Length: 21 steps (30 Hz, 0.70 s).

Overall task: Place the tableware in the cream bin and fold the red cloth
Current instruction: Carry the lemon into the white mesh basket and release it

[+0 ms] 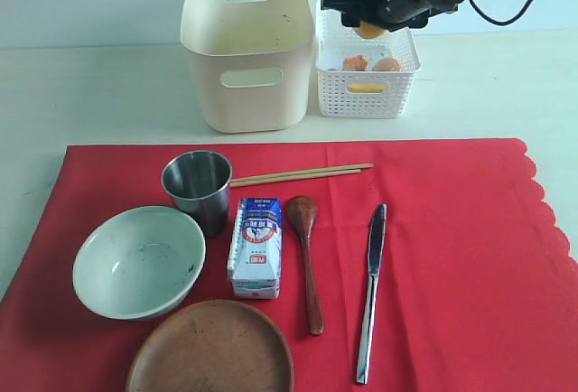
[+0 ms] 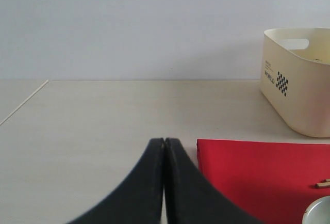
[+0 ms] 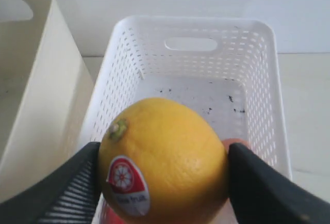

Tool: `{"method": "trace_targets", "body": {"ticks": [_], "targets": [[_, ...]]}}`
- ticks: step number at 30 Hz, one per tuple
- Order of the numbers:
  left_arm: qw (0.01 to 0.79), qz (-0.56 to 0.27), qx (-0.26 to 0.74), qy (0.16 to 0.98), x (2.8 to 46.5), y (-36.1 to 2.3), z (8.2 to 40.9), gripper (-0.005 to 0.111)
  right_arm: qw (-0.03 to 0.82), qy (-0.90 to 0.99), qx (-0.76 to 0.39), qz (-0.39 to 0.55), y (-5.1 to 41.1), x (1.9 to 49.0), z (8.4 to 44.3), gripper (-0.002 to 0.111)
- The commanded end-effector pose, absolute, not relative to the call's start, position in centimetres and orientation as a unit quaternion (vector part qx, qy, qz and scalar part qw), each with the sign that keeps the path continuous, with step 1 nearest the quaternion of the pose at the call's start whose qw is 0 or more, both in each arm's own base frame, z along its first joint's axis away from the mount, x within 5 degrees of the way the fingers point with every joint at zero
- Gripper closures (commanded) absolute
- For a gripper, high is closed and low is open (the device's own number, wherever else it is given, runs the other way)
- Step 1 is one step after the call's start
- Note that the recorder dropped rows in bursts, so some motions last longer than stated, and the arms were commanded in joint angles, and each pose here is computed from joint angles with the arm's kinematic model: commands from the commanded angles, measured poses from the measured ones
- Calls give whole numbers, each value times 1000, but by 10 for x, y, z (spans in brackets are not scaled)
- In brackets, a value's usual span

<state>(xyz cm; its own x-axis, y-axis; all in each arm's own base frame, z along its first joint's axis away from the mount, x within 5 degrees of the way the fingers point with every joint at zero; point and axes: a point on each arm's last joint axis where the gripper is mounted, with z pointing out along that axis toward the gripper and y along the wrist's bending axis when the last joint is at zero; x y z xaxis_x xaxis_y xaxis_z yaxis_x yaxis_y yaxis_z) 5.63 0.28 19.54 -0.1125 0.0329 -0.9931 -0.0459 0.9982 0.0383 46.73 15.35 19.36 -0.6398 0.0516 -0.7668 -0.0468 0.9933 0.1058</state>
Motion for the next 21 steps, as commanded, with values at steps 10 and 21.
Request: {"method": "trace_targets", "body": {"ticks": [10, 21], "targets": [[668, 24, -4, 744, 56, 2, 196, 104, 426, 902, 32, 66, 156, 482, 193, 74], [668, 24, -4, 744, 56, 2, 196, 104, 423, 903, 31, 62, 155, 482, 193, 30]]}}
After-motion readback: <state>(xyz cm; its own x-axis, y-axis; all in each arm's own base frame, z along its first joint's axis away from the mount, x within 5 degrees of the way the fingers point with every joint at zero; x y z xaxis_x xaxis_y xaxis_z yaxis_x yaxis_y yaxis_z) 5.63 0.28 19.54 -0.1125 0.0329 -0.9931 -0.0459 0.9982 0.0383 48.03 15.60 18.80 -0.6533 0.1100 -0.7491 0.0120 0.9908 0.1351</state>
